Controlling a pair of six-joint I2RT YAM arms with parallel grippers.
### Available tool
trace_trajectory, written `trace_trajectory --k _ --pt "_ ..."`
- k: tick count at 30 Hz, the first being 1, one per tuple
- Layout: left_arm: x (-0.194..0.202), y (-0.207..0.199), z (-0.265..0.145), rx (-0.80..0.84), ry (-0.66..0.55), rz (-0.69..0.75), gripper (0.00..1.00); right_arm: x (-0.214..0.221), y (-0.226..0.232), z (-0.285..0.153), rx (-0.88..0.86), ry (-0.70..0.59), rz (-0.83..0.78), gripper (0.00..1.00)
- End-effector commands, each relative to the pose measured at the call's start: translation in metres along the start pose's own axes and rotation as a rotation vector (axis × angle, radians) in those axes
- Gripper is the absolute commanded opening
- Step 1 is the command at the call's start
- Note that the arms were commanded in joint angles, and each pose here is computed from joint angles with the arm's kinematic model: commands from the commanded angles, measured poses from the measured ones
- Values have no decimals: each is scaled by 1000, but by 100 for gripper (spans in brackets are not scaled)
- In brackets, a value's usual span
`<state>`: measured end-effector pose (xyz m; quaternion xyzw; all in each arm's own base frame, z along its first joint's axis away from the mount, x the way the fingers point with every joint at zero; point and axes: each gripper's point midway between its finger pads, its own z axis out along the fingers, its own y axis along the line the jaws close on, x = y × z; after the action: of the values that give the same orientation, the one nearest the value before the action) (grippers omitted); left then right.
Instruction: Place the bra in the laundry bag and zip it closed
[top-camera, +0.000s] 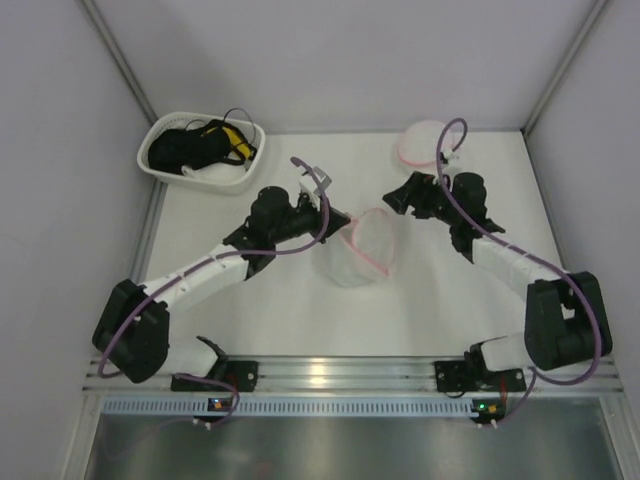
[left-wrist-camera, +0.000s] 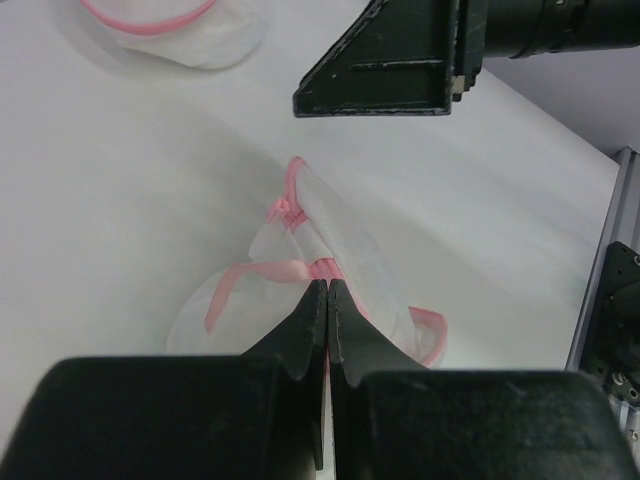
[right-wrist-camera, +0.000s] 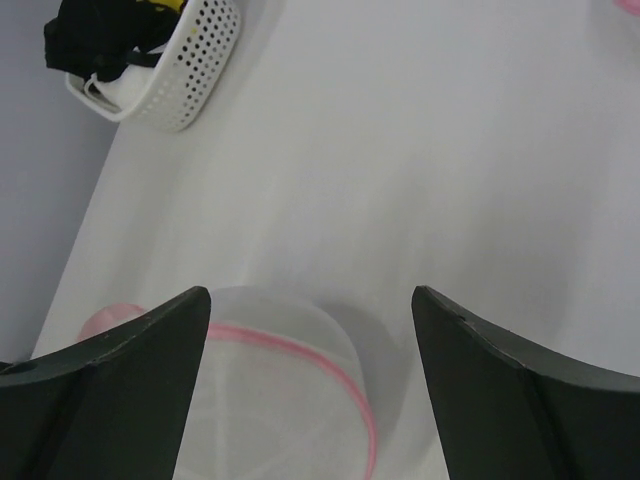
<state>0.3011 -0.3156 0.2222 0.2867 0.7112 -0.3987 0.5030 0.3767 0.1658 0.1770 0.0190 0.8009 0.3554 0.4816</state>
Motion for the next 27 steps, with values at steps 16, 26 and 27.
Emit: trace_trajectory --k 16,26,27 --pt "-7 28 -23 -190 -176 -7 0 62 27 29 -124 219 81 56" --pt "10 30 -18 -189 -124 -52 0 95 40 16 -116 276 51 23" --pt "12 31 -19 -202 -107 -67 0 89 42 13 -115 259 23 22"
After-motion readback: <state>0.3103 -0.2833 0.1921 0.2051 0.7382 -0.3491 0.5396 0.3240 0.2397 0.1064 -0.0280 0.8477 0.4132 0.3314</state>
